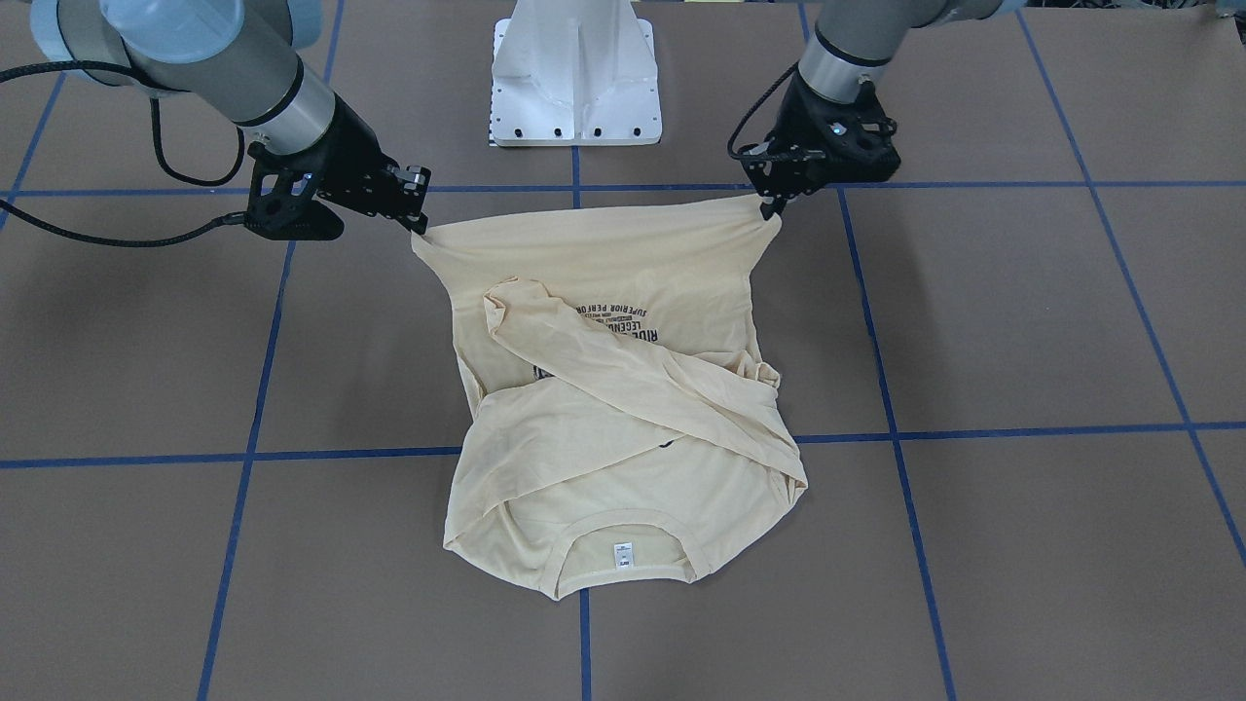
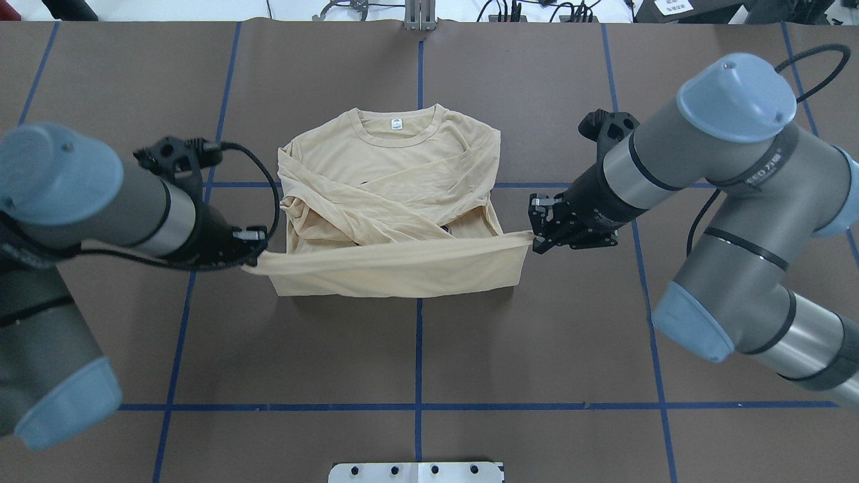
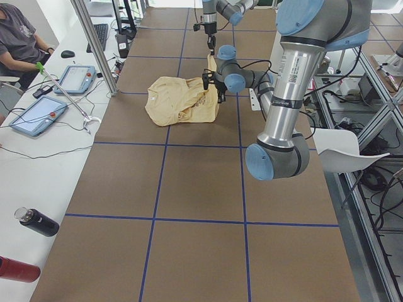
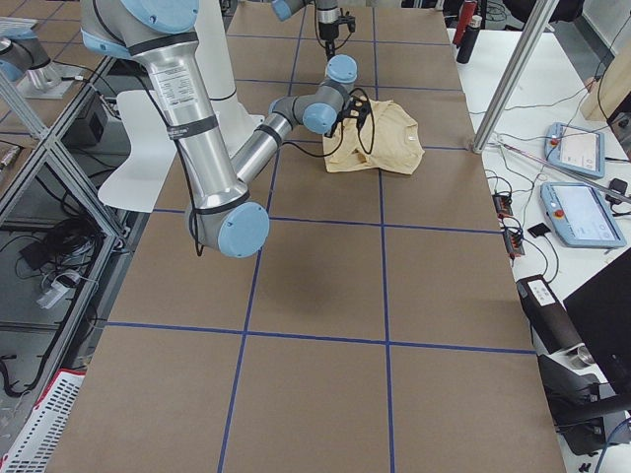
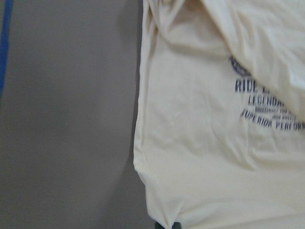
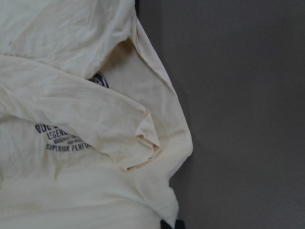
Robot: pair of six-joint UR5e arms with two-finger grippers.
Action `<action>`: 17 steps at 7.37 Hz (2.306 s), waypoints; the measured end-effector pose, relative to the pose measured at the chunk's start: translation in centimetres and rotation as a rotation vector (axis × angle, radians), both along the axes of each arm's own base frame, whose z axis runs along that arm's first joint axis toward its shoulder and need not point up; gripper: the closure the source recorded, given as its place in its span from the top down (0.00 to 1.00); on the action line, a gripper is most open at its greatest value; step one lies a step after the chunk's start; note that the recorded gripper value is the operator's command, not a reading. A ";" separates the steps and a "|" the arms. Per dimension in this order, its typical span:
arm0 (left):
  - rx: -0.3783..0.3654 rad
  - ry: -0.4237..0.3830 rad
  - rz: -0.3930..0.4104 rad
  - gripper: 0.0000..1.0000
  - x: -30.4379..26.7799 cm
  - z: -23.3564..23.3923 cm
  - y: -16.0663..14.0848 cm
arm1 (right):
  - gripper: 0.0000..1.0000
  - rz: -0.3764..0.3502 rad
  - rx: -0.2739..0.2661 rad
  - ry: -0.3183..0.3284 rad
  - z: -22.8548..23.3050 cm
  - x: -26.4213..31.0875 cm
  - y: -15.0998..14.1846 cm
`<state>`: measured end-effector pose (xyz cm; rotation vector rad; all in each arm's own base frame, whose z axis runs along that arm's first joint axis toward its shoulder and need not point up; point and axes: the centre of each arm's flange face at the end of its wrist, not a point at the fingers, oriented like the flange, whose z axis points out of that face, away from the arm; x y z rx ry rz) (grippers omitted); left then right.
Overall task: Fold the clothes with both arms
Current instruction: 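Lift both hem corners and carry them over the shirt toward the collar, then lower the hem onto the collar edge with both grippers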
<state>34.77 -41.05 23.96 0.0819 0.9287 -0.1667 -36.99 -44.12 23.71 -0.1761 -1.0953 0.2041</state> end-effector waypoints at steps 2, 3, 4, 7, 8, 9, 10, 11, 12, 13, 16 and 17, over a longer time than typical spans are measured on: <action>0.013 -0.050 -0.032 0.00 -3.1 -0.1 -7.5 | 0.00 0.040 0.013 0.027 -0.2 -0.5 -6.1; 0.008 -0.064 -0.041 0.00 -2.6 0.4 -10.2 | 0.00 0.056 0.009 0.046 -0.5 -1.3 -9.4; 0.009 -0.068 -0.047 0.00 -1.2 1.3 -12.7 | 0.00 0.072 0.001 0.064 -1.2 -2.5 -12.7; 0.020 -0.058 -0.054 0.00 1.8 5.2 -16.6 | 0.00 0.136 0.046 0.075 -0.1 -5.6 -19.7; 0.027 -0.047 -0.057 0.00 2.4 6.2 -17.3 | 0.00 0.156 0.056 0.091 1.1 -6.8 -21.1; 0.045 -0.025 -0.061 0.00 3.2 7.8 -18.2 | 0.00 0.172 0.060 0.110 2.3 -7.6 -22.0; 0.054 0.004 -0.075 0.00 4.3 9.6 -19.3 | 0.00 0.177 0.060 0.121 3.5 -8.2 -22.5; 0.052 0.032 -0.094 0.00 5.3 10.8 -20.5 | 0.00 0.175 0.061 0.127 4.3 -8.9 -22.6; 0.048 0.047 -0.104 0.00 6.1 11.3 -21.3 | 0.00 0.169 0.064 0.130 4.8 -9.8 -22.3; 0.048 0.055 -0.108 0.00 6.6 11.2 -21.6 | 0.00 0.160 0.069 0.133 4.9 -10.9 -21.7; 0.049 0.057 -0.098 0.00 7.4 11.3 -21.5 | 0.00 0.158 0.086 0.142 4.6 -12.4 -20.9; 0.044 0.051 -0.095 0.00 7.7 11.7 -21.5 | 0.00 0.165 0.091 0.146 4.6 -12.5 -20.9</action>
